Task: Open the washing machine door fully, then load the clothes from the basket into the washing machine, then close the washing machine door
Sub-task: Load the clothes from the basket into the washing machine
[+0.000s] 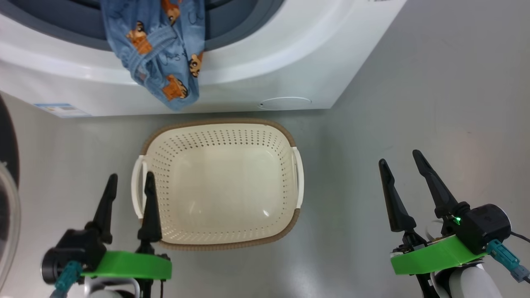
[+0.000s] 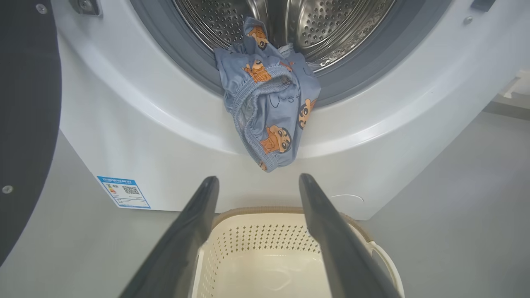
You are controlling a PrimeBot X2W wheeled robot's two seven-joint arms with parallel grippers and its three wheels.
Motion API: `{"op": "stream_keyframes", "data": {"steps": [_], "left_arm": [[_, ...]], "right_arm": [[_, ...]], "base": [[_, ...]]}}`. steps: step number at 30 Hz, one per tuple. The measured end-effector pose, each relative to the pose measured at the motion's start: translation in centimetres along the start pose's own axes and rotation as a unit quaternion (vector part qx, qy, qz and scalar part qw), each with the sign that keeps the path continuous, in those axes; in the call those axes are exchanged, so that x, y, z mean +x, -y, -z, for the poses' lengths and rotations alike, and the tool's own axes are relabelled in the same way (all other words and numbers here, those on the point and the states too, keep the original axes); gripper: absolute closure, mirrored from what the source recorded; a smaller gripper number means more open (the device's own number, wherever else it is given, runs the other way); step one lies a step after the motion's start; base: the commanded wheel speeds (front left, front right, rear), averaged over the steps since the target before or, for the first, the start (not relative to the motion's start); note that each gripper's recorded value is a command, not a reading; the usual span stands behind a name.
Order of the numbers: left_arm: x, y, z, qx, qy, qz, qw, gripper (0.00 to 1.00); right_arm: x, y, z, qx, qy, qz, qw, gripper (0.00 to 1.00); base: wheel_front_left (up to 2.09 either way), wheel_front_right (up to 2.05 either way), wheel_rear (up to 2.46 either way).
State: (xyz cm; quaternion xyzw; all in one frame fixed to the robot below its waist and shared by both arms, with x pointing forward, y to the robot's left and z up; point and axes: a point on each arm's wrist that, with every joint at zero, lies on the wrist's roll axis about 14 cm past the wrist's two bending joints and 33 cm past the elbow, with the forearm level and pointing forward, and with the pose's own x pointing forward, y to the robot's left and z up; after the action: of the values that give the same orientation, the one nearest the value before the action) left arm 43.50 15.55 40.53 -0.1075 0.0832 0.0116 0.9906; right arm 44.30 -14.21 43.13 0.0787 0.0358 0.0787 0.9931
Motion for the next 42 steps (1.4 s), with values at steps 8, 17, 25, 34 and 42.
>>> {"op": "stream_keyframes", "data": {"steps": [8,17,25,34,42], "left_arm": [[3.7,1.5,-0.2,0.009,0.01,0.032,0.999,0.0],[9.1,2.4,1.6,0.022,-0.003,0.054,0.998,0.0],[12.8,3.1,3.9,0.032,-0.023,0.074,0.996,0.0],[15.8,3.6,5.2,0.039,-0.029,0.082,0.995,0.0],[17.4,4.5,4.3,0.042,-0.014,0.089,0.995,0.0]], "right_arm": [[-0.1,1.0,0.6,-0.004,-0.009,0.013,1.0,0.0],[-0.3,2.6,1.5,0.006,-0.02,0.037,0.999,0.0],[-0.7,4.1,2.0,0.011,-0.028,0.06,0.998,0.0],[-1.4,5.5,2.5,0.006,-0.039,0.082,0.996,0.0],[-1.6,5.7,2.6,0.005,-0.042,0.085,0.996,0.0]], "base": [[0.0,0.0,0.0],[0.0,0.0,0.0],[0.0,0.0,0.0],[0.0,0.0,0.0],[0.0,0.0,0.0]]}}
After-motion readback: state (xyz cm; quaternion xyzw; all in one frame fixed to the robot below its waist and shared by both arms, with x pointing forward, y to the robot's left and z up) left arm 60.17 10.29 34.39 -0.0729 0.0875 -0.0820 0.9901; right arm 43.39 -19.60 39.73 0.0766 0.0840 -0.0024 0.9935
